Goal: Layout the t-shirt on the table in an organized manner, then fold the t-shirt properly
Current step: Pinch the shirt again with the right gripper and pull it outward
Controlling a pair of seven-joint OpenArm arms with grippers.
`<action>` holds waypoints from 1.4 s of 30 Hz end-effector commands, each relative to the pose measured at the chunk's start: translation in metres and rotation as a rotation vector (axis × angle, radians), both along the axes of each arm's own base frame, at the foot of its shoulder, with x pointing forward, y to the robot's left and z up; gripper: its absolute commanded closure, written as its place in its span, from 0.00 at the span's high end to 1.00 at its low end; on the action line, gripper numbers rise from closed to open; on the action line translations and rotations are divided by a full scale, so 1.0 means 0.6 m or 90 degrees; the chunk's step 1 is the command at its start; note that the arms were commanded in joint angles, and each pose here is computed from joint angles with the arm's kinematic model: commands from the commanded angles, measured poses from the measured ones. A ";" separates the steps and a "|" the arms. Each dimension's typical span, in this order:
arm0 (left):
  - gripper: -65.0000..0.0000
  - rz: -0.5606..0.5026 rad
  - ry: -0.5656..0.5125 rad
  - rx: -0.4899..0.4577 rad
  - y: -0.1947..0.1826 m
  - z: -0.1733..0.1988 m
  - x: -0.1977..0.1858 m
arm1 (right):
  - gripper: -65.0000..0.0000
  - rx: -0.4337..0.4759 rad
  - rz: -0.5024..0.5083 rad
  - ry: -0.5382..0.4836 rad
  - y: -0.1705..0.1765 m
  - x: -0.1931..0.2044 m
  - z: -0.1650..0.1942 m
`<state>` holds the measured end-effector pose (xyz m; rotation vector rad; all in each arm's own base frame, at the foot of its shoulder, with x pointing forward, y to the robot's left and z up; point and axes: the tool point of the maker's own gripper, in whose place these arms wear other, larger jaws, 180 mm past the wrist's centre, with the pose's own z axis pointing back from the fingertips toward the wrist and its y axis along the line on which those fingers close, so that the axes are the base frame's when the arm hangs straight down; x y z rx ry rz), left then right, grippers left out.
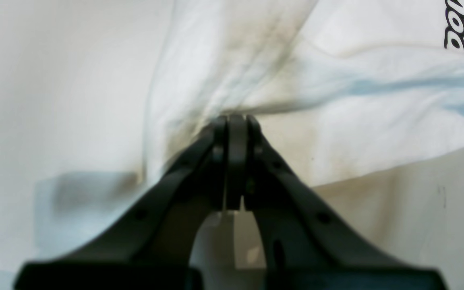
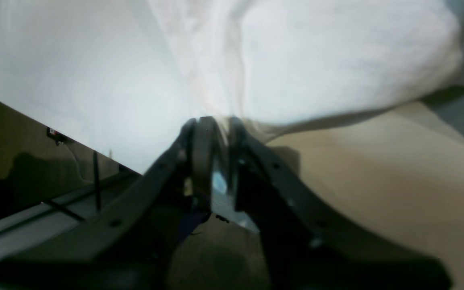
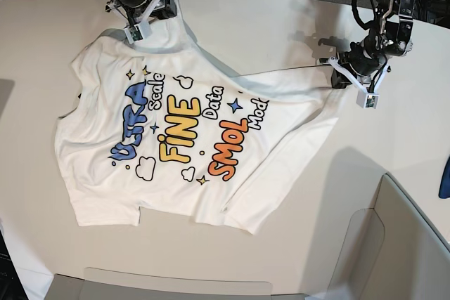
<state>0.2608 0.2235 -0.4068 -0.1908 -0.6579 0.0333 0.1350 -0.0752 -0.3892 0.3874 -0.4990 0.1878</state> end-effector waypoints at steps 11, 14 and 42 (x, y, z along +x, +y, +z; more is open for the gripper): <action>0.00 -0.002 -0.006 0.011 0.009 0.008 0.005 | 0.26 0.016 0.095 -0.084 0.083 0.039 0.032; 0.00 -0.002 -0.006 0.011 0.009 0.008 0.005 | 0.26 0.024 0.136 -0.096 0.106 0.038 0.038; 0.00 0.007 0.002 0.012 0.015 -0.001 0.002 | 0.00 0.110 -0.235 -0.046 0.017 0.320 0.074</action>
